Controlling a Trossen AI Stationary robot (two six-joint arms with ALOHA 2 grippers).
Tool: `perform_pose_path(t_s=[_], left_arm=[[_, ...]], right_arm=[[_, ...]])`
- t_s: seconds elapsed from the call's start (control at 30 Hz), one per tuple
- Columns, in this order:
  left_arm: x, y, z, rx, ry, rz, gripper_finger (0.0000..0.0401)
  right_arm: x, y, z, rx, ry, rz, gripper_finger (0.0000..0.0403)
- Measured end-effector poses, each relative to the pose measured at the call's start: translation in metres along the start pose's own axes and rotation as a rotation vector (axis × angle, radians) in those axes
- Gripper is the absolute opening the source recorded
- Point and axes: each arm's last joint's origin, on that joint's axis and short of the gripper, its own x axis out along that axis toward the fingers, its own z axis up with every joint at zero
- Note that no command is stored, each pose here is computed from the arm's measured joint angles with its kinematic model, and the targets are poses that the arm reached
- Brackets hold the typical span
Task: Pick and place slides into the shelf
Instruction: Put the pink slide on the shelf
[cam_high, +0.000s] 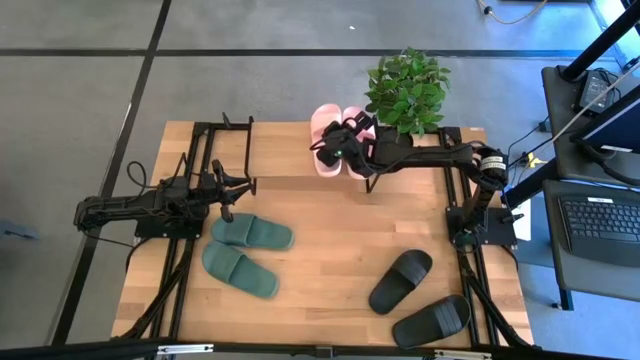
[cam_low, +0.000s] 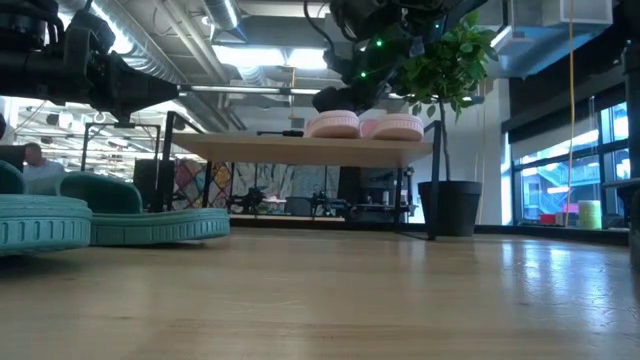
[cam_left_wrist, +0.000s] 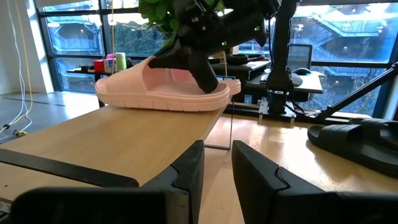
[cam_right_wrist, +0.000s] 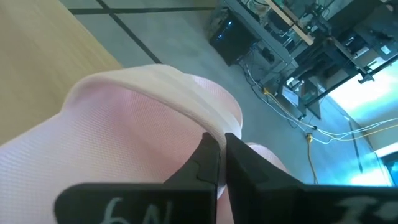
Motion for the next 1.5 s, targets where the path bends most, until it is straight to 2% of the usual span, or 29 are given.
perform_pose_path(t_s=[0.57, 0.93, 1.5], left_arm=[[0.0000, 0.0000, -0.0001, 0.000, 0.000, 0.000, 0.0076], [0.0000, 0.0000, 0.0000, 0.000, 0.000, 0.000, 0.0076], [0.0000, 0.0000, 0.0000, 0.000, 0.000, 0.000, 0.0076]], right_arm=[[0.0024, -0.0023, -0.0004, 0.000, 0.005, -0.008, 0.0014], [0.0024, -0.0023, -0.0006, 0.002, 0.009, -0.009, 0.0076], [0.0024, -0.0023, -0.0007, 0.002, 0.010, -0.009, 0.0083]])
